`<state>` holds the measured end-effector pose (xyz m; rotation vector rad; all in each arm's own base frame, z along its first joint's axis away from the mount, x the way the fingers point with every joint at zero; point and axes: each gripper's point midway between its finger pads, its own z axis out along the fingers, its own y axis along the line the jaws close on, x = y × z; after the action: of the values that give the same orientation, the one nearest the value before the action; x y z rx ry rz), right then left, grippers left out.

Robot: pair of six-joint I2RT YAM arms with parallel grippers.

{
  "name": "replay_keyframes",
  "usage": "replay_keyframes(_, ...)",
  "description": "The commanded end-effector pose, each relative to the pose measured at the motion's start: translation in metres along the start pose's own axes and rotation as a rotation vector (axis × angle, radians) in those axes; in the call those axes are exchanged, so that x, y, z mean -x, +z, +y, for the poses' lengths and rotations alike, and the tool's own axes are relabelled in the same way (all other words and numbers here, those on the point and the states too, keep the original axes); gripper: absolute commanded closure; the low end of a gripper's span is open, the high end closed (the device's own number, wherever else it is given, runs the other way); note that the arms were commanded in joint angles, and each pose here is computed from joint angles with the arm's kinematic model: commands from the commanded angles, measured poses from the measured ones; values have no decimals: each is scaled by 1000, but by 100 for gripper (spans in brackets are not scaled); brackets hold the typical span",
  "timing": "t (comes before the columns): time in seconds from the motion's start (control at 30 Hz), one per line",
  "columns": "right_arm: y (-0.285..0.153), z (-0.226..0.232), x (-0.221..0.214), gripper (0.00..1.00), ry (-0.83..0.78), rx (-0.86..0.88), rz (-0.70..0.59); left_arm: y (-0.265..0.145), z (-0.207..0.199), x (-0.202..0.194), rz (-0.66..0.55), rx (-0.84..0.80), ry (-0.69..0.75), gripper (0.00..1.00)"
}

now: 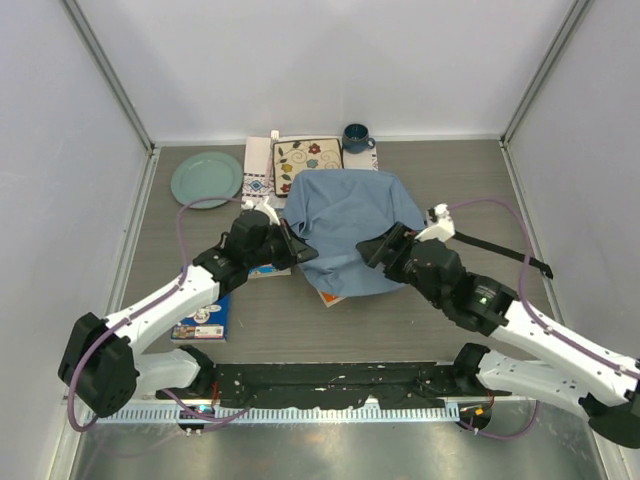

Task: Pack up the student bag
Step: Pick up the student bag at the center of the board.

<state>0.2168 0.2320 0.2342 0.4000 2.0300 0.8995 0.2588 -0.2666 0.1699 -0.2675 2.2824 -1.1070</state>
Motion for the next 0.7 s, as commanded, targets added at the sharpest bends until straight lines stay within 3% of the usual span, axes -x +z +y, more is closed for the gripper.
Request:
replay_keyframes(0.0, -41, -20, 88, 23, -71, -150, -304, -9, -36, 38, -112, -42, 100, 100)
replay_keyframes(0.13, -66, -64, 122, 23, -129, -381, -431, -19, -68, 71, -196, -101, 167, 100)
replay_keyframes(0.33, -60, -113, 135, 23, -147, -601, -429, -38, -110, 118, -300, -129, 245, 100)
replay_keyframes(0.4, -49, -137, 128, 23, -127, -656, -357, -42, -113, 128, -330, -115, 263, 100)
replay_keyframes(0.57, -7, -176, 84, 25, -39, -600, -132, -48, -116, 137, -354, -121, 262, 100)
replay_keyframes(0.67, 12, -191, 74, 26, -46, -616, -80, -54, -122, 135, -352, -160, 279, 100)
